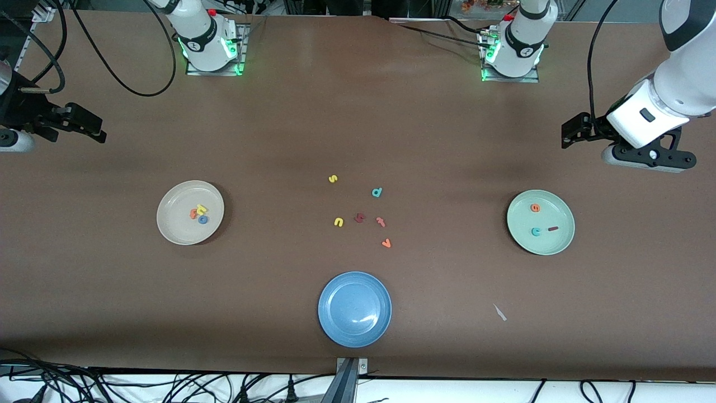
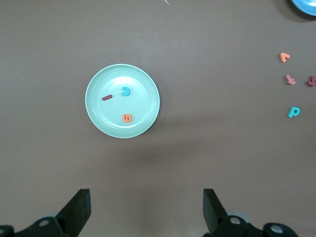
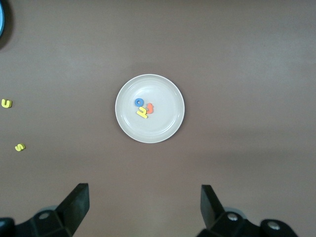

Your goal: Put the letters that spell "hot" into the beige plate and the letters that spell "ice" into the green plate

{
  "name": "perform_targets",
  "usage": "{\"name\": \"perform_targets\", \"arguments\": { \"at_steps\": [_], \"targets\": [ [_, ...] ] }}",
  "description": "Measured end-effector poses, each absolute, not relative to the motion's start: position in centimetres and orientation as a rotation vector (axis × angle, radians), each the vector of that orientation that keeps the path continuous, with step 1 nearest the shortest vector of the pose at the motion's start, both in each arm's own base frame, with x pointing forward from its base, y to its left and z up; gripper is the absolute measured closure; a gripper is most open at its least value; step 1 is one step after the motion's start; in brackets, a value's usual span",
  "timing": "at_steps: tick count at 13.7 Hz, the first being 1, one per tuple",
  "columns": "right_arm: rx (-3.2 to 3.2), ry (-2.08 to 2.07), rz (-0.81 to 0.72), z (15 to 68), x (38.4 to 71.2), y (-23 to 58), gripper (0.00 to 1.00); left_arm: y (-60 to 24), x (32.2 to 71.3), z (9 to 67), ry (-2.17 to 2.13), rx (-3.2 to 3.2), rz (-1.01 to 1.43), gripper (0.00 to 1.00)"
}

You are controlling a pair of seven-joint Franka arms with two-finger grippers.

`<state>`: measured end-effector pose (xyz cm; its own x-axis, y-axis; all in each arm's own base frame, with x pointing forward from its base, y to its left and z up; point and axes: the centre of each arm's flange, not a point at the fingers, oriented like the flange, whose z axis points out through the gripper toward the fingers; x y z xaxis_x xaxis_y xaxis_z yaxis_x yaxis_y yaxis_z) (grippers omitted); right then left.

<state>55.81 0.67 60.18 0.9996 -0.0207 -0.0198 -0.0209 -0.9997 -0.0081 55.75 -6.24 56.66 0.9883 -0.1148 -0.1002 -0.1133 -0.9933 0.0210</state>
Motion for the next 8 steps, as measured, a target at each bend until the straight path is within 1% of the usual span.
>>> {"name": "perform_targets", "arguments": {
  "at_steps": [8],
  "targets": [
    [-3.138, 0.021, 0.042, 60.12, 55.72, 1.02, 0.0, -6.23, 55.75, 56.66, -0.179, 3.117, -0.159, 0.0]
  ]
}}
